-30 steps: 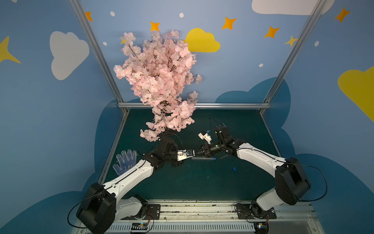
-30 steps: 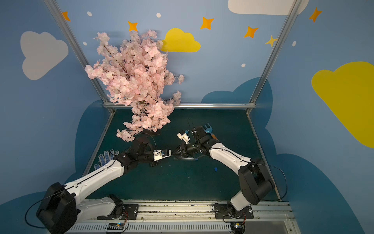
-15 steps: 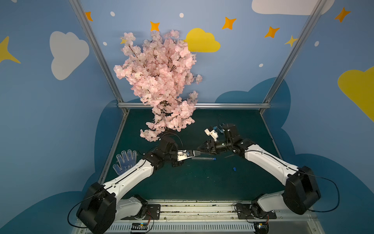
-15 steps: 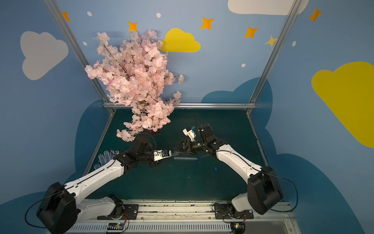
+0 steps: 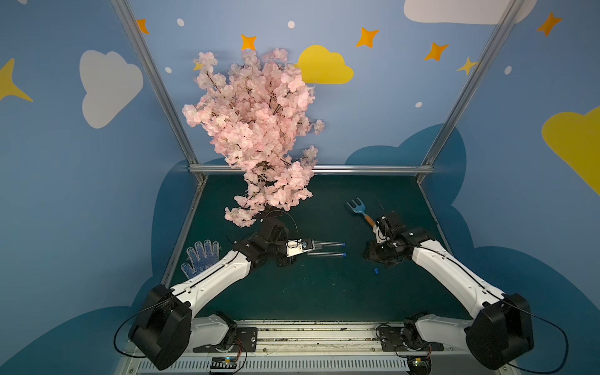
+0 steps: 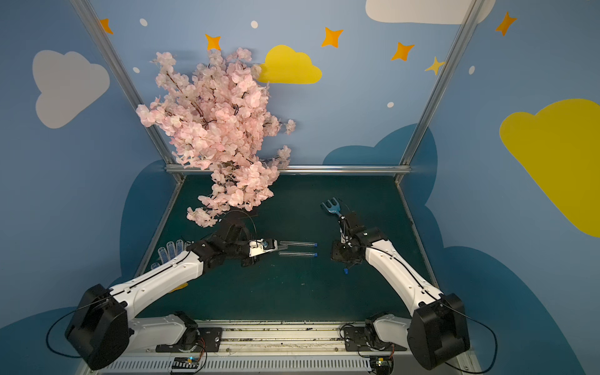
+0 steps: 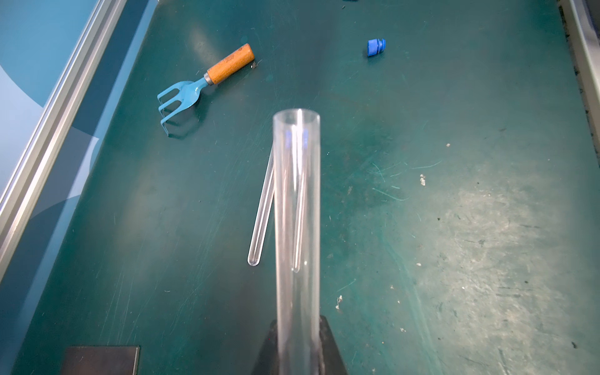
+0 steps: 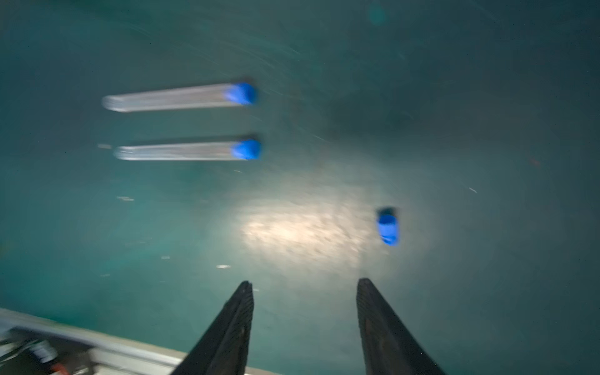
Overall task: Insert stoppers into test tubes
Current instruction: Pick up the test tube at the center of the board, then adjust the stopper at the center of the board.
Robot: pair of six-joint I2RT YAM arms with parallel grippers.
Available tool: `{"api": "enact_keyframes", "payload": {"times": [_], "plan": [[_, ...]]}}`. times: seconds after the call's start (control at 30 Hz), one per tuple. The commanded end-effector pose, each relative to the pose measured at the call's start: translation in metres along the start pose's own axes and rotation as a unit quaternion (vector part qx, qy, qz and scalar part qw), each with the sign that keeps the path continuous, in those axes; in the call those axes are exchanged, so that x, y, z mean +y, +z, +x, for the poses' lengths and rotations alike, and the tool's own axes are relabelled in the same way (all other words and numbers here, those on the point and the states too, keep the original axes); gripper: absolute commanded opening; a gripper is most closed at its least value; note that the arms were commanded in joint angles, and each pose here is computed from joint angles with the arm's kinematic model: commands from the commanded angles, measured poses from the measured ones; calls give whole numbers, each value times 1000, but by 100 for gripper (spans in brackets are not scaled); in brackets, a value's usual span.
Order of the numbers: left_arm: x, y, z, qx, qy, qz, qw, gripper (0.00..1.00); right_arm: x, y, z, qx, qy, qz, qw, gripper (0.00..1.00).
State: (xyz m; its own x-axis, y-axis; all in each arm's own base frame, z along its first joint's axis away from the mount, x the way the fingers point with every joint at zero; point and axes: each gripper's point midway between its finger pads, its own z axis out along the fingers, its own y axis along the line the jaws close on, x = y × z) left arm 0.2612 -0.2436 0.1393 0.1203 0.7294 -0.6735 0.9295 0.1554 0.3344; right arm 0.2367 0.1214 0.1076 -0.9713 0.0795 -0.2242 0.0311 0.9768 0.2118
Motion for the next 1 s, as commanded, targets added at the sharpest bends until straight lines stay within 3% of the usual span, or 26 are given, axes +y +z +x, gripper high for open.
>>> {"api": "enact_keyframes", "payload": {"times": [0.0, 0.3, 0.67, 0.97], "plan": [[1, -6, -7, -6, -4, 0, 1000, 2, -34, 12, 20, 54, 9, 82, 995, 55], [-3, -9, -8, -15, 4, -2, 1000, 2, -42, 47, 18, 112, 12, 87, 990, 54], [-6, -8, -7, -14, 5, 10, 1000, 2, -47, 70, 15, 137, 11, 83, 987, 40], [-6, -8, -7, -12, 8, 8, 1000, 2, -55, 78, 22, 155, 16, 94, 983, 36]]}}
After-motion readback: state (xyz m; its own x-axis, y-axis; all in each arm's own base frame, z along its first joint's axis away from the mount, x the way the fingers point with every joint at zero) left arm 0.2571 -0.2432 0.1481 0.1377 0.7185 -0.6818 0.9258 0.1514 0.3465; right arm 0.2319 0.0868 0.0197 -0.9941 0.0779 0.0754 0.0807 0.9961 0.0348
